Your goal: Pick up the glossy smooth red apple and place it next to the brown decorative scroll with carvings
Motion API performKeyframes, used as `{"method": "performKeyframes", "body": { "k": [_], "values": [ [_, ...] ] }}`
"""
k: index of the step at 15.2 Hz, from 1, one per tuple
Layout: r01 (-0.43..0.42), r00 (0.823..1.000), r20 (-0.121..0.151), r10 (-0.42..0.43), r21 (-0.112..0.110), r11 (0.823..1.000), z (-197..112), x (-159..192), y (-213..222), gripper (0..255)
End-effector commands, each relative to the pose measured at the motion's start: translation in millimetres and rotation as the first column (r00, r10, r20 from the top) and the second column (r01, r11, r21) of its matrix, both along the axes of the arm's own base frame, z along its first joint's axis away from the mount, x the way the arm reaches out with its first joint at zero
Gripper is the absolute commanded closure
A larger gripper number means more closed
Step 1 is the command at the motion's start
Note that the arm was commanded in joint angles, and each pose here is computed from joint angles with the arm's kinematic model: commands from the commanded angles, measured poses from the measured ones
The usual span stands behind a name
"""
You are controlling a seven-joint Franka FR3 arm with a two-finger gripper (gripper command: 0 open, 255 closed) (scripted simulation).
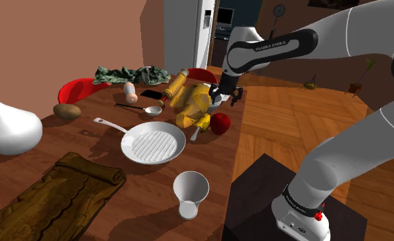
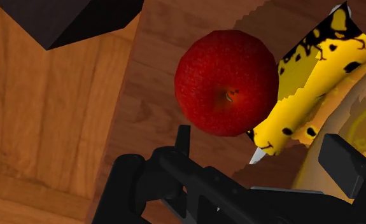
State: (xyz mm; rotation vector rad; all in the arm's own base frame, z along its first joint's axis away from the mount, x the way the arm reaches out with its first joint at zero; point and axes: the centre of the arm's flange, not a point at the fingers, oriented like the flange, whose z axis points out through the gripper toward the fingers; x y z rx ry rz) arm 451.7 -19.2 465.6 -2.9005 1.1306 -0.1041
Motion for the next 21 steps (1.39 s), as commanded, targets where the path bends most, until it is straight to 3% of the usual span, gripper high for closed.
{"method": "performKeyframes", "body": {
  "k": [1, 10, 11, 21],
  "values": [
    [0.005, 0.998, -0.068, -0.005, 0.004, 1.000, -38.5, -0.2, -2.1, 0],
    [0.005, 0.998, -0.068, -0.005, 0.004, 1.000, -46.9, -0.1, -2.1, 0],
    [0.005, 0.998, -0.067, -0.005, 0.004, 1.000, -47.3, 0.8, -2.2, 255],
    [0.005, 0.998, -0.068, -0.005, 0.004, 1.000, -41.6, -0.2, -2.1, 255]
  ]
}}
